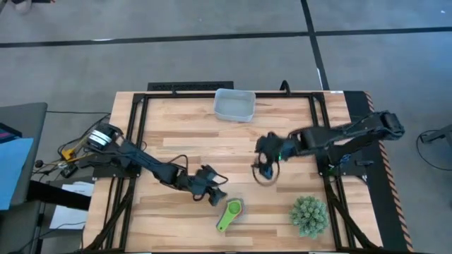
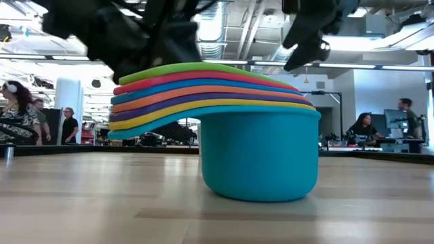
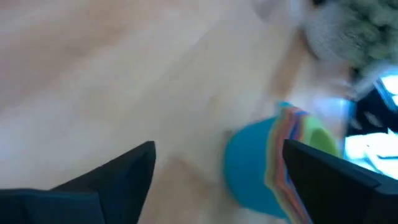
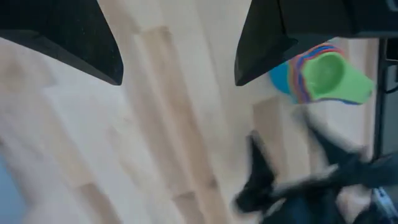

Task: Nest measuring cups in basket
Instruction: Put the nested measuring cups into the bin

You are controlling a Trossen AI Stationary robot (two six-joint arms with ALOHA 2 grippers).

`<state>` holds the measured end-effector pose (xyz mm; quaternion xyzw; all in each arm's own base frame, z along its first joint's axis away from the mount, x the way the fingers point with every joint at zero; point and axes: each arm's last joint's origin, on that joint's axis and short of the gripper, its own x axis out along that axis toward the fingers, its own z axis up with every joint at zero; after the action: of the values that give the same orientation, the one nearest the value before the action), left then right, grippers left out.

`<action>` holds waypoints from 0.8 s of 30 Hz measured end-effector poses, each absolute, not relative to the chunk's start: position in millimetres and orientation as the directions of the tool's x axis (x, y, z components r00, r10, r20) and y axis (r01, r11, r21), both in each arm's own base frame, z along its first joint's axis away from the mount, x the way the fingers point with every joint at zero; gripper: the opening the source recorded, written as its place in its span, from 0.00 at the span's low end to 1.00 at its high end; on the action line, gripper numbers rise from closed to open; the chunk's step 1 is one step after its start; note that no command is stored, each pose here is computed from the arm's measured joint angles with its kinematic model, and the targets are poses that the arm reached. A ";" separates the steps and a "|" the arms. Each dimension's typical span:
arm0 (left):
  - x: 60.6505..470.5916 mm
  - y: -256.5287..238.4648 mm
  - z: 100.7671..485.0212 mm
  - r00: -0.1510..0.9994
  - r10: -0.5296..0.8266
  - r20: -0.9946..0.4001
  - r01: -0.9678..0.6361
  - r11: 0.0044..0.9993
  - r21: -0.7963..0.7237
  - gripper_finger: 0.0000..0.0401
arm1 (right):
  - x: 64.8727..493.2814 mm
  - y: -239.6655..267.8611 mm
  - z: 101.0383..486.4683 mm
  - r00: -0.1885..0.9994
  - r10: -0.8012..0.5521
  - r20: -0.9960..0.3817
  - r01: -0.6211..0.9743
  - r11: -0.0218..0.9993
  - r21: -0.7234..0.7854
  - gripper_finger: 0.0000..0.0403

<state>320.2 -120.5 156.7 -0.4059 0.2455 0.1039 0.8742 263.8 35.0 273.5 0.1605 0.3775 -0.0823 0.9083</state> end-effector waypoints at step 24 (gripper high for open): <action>359.1 -111.9 196.1 0.834 -0.308 -0.459 -0.187 0.624 -0.759 0.93 | 205.9 -18.8 334.0 0.855 0.133 -0.502 0.278 0.699 0.659 0.80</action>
<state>359.1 -111.9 196.1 -0.4322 0.2863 -0.0353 0.8544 205.9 -18.8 334.0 0.3860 0.2663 -0.0410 0.8823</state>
